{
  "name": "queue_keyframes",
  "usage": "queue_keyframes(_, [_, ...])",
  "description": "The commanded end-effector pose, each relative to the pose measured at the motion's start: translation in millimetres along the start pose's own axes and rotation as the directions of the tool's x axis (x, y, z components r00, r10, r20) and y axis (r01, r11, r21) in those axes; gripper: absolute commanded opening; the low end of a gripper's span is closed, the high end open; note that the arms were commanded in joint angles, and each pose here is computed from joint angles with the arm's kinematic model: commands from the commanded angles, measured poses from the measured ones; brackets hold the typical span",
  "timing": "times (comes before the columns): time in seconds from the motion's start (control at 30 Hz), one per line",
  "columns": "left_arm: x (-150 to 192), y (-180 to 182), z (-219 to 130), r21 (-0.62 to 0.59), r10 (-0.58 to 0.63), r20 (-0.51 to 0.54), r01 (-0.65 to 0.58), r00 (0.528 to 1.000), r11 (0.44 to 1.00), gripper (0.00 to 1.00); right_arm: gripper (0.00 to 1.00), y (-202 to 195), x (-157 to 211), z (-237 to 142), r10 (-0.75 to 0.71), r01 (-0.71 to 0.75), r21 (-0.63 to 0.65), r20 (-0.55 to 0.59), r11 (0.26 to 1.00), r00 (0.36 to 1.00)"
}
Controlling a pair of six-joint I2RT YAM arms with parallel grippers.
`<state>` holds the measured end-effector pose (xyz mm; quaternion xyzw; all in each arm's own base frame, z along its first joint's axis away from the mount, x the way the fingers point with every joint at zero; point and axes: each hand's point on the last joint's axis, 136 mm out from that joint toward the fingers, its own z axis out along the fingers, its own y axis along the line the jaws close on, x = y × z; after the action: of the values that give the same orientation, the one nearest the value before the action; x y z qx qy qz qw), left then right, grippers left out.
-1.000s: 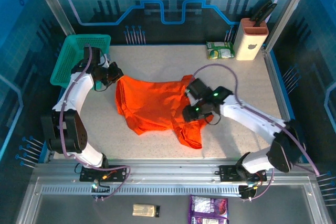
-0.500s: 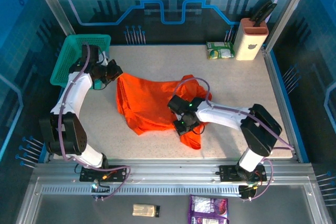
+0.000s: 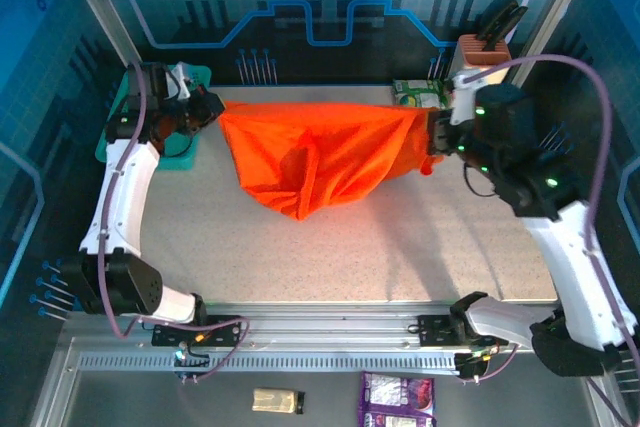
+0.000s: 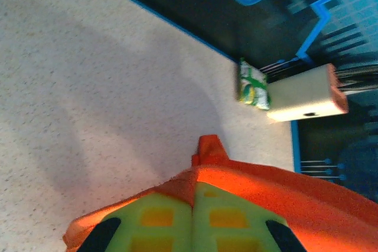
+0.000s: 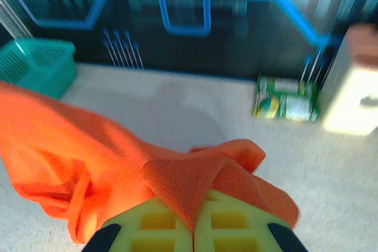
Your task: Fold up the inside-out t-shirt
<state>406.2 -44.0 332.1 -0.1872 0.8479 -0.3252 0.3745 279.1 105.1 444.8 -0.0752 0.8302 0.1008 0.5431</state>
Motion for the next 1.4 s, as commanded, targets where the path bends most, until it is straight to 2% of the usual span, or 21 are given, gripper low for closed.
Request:
queue_keyframes(0.0, [-15.2, -36.5, -39.2, 0.085, 0.011, 0.071, -0.017, 0.997, 0.996, 0.0, 0.0, -7.2, -29.5, -41.4, -0.111, 0.109, 0.017, 0.106, 0.994, 0.988])
queue_keyframes(0.07, [-20.8, -50.2, -46.7, 0.121, 0.02, 0.081, -0.03, 0.996, 0.992, 0.0, 0.0, -2.0, -48.4, -61.4, -0.104, 0.109, -0.017, 0.193, 0.994, 0.976])
queue_keyframes(0.13, [-24.9, -58.4, -47.5, 0.146, 0.024, 0.076, -0.035, 0.997, 0.989, 0.0, 0.0, 4.1, -56.8, -67.8, -0.097, 0.111, -0.051, 0.234, 0.992, 0.967])
queue_keyframes(0.23, [-30.9, -58.8, -35.6, 0.157, 0.02, 0.053, -0.028, 0.998, 0.987, 0.0, 0.0, 10.1, -50.5, -50.6, -0.095, 0.112, -0.075, 0.205, 0.991, 0.974])
queue_keyframes(0.3, [-31.8, -54.1, -16.8, 0.163, 0.012, 0.01, -0.013, 1.0, 0.987, 0.0, 0.0, 10.0, -35.3, -25.9, -0.096, 0.106, -0.064, 0.138, 0.992, 0.986])
queue_keyframes(0.37, [-23.5, -41.6, 18.8, 0.151, 0.016, -0.08, -0.004, 0.997, 0.988, 0.0, 0.0, 4.9, -7.9, 10.1, -0.091, 0.092, -0.029, 0.028, 0.995, 0.995])
queue_keyframes(0.5, [20.6, 7.4, 103.6, 0.046, 0.006, -0.306, 0.009, 0.952, 0.999, 0.01, 0.0, -16.4, 68.8, 82.6, 0.04, -0.028, 0.049, -0.247, 0.998, 0.968])
queue_keyframes(0.57, [42.4, 38.2, 139.6, -0.021, -0.009, -0.376, 0.001, 0.927, 1.0, 0.1, 0.0, -20.9, 113.0, 112.6, 0.128, -0.114, 0.06, -0.374, 0.992, 0.919])
queue_keyframes(0.63, [62.3, 62.6, 163.1, -0.074, -0.033, -0.421, 0.002, 0.906, 0.997, 0.24, 0.0, -22.7, 155.2, 139.1, 0.193, -0.194, 0.048, -0.479, 0.98, 0.856])
queue_keyframes(0.73, [75.4, 71.6, 167.5, -0.088, -0.047, -0.41, 0.012, 0.911, 0.996, 0.4, 0.0, -31.7, 200.6, 160.0, 0.235, -0.238, 0.074, -0.585, 0.969, 0.776])
queue_keyframes(0.8, [81.6, 70.0, 161.5, -0.08, -0.056, -0.4, 0.026, 0.915, 0.996, 0.45, 0.0, -40.6, 221.6, 165.4, 0.245, -0.229, 0.108, -0.628, 0.967, 0.738])
queue_keyframes(0.9, [98.2, 66.2, 152.1, -0.064, -0.059, -0.411, 0.036, 0.91, 0.997, 0.48, 0.0, -46.5, 235.8, 167.4, 0.26, -0.24, 0.12, -0.645, 0.963, 0.718])
queue_keyframes(1.1, [159.0, 67.8, 139.8, -0.064, -0.117, -0.477, 0.098, 0.871, 0.993, 0.51, 0.0, -44.9, 240.4, 166.3, 0.286, -0.286, 0.106, -0.64, 0.952, 0.713])
queue_keyframes(1.37, [226.8, 90.1, 158.0, -0.161, -0.216, -0.529, 0.154, 0.82, 0.975, 0.54, 0.0, -43.7, 244.7, 163.9, 0.291, -0.294, 0.106, -0.644, 0.95, 0.707])
